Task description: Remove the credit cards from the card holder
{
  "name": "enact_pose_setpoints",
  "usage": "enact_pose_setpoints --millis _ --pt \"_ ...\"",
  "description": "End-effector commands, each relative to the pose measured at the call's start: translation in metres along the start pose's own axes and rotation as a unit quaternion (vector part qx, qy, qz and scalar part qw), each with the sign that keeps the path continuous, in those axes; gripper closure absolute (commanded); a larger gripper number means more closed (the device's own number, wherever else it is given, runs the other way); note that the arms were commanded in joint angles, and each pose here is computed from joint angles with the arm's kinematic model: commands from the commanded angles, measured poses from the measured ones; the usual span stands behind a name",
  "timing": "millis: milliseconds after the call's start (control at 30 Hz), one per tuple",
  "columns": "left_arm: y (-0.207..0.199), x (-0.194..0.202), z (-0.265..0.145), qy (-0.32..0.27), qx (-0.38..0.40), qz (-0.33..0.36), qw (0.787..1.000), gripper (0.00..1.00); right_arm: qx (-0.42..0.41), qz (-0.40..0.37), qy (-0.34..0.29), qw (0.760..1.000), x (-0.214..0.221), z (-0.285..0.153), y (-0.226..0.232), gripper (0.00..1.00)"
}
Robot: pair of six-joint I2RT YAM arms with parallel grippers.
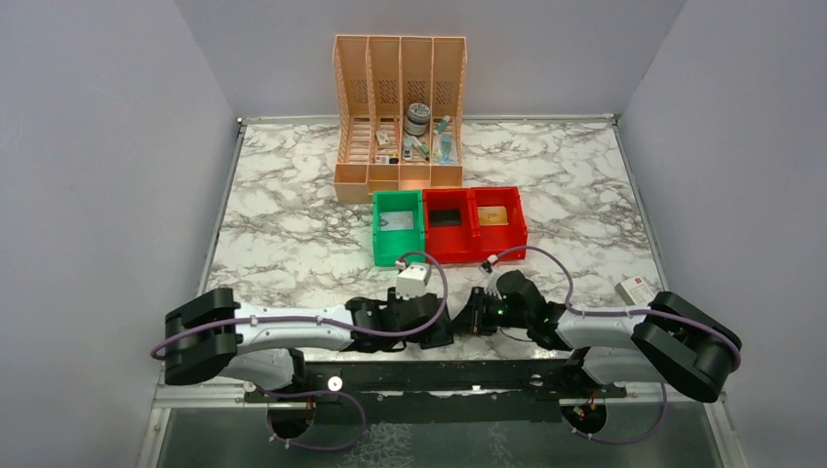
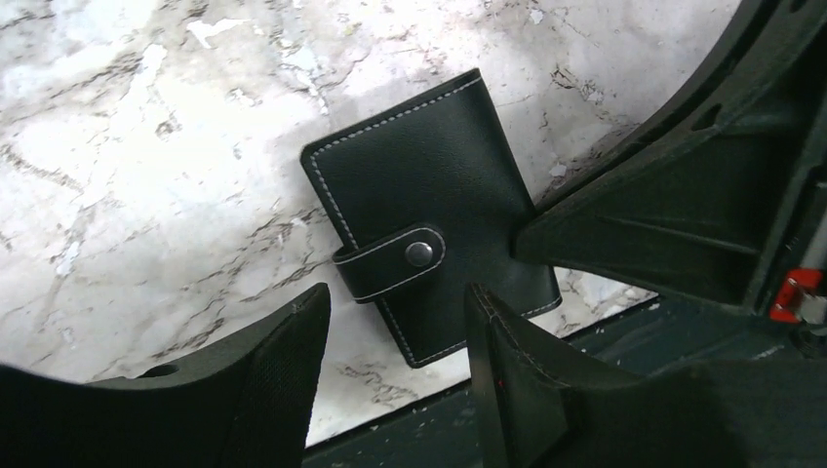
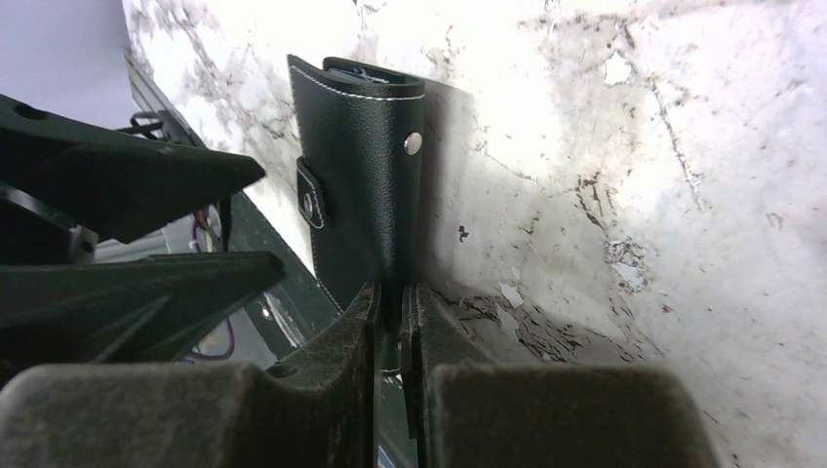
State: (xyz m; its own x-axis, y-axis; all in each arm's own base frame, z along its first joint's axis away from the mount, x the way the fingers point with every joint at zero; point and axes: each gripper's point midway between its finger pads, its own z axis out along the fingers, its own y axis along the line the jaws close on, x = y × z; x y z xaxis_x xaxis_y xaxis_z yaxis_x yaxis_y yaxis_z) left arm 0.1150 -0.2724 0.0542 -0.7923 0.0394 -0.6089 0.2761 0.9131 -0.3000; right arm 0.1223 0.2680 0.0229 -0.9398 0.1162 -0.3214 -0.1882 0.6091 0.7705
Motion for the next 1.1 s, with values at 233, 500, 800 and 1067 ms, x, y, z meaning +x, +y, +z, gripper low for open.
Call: enact_pose_setpoints --millis 233,500,800,1067 --pt "-0.009 -0.01 0.027 0.014 -0.1 0.075 0.992 0.52 0.048 -0.013 -0.057 0.997 -0.019 -0.011 -0.01 0.92" --pt "0.0 -0.012 0.041 0.011 -0.141 0.098 0.985 0.6 0.038 -0.019 -0.054 0.998 -0.015 -0.014 -0.01 0.92" --pt "0.02 -0.023 0.038 -0.005 -0.168 0.077 0.983 0.87 0.067 -0.018 -0.056 0.996 -0.015 -0.016 -0.021 0.92" --pt "0.027 -0.027 0.032 -0.015 -0.161 0.057 0.985 0.85 0.087 -0.022 -0.057 0.994 -0.018 -0.017 -0.026 0.91"
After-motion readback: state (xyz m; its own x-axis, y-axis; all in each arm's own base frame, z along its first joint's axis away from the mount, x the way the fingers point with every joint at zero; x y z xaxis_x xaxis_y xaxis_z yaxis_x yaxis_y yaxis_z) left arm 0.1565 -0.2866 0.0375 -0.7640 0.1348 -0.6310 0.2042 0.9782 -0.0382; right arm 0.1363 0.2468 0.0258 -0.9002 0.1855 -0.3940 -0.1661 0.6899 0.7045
